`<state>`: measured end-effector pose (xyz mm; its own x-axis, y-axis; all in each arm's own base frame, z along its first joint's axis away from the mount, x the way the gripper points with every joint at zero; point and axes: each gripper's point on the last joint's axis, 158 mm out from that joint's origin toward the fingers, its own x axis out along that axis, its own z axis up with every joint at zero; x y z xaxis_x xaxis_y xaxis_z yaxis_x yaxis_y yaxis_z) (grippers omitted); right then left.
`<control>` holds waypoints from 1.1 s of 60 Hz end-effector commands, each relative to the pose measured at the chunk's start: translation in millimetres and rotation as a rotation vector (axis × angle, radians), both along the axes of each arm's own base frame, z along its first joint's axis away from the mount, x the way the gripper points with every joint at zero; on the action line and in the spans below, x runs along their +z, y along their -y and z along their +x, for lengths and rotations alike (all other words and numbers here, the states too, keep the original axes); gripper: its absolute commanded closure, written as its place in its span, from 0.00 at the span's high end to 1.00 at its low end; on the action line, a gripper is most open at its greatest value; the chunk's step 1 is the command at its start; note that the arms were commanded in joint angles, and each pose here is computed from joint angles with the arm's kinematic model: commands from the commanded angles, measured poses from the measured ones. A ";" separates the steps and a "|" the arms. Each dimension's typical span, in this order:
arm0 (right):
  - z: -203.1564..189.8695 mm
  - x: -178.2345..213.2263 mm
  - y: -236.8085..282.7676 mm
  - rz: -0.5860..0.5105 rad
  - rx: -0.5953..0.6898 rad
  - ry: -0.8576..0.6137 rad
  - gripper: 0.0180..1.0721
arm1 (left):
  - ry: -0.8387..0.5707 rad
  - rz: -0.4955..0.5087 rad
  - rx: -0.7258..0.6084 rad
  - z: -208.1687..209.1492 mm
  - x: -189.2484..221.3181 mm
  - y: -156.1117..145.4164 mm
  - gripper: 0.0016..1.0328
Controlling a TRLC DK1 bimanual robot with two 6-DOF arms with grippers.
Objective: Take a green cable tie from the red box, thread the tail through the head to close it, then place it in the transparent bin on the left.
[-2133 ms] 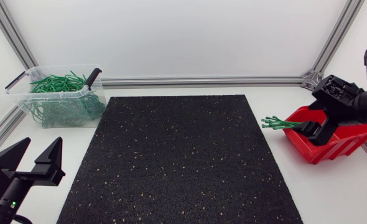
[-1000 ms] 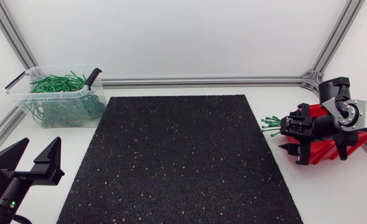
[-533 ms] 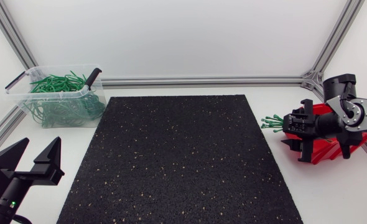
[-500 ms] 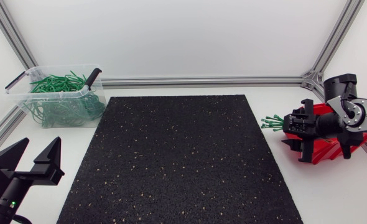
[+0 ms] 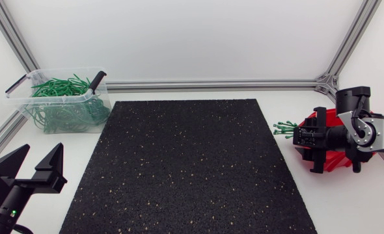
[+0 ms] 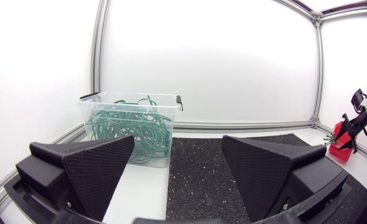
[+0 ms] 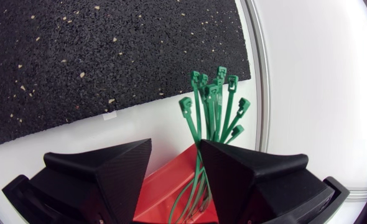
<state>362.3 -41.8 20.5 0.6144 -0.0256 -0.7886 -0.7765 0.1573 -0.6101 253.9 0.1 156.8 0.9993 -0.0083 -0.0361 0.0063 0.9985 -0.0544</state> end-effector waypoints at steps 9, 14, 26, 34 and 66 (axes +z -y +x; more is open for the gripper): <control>-8.7 -10.8 -1.8 -0.034 0.037 -0.019 0.32 | -0.056 -0.021 0.000 0.6 -24.0 0.6 0.95; -10.3 -10.8 -1.7 -0.036 0.042 -0.019 0.25 | -0.058 -0.021 0.000 0.6 -24.3 0.6 0.95; -8.1 3.9 -2.6 -0.039 0.048 0.027 0.25 | -0.056 -0.021 0.003 0.6 -24.0 0.0 0.95; -8.0 17.1 -3.6 -0.045 0.063 0.068 0.26 | -0.056 -0.021 0.005 0.6 -24.0 -0.3 0.95; 3.6 3.1 -8.5 -0.054 0.067 0.067 0.44 | -0.058 -0.021 0.003 0.6 -24.3 0.1 0.95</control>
<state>370.7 -37.6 38.6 0.6935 -0.0270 -0.7199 -0.7154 0.0929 -0.6926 253.9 0.5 156.7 0.9993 -0.0056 -0.0365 0.0037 0.9985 -0.0539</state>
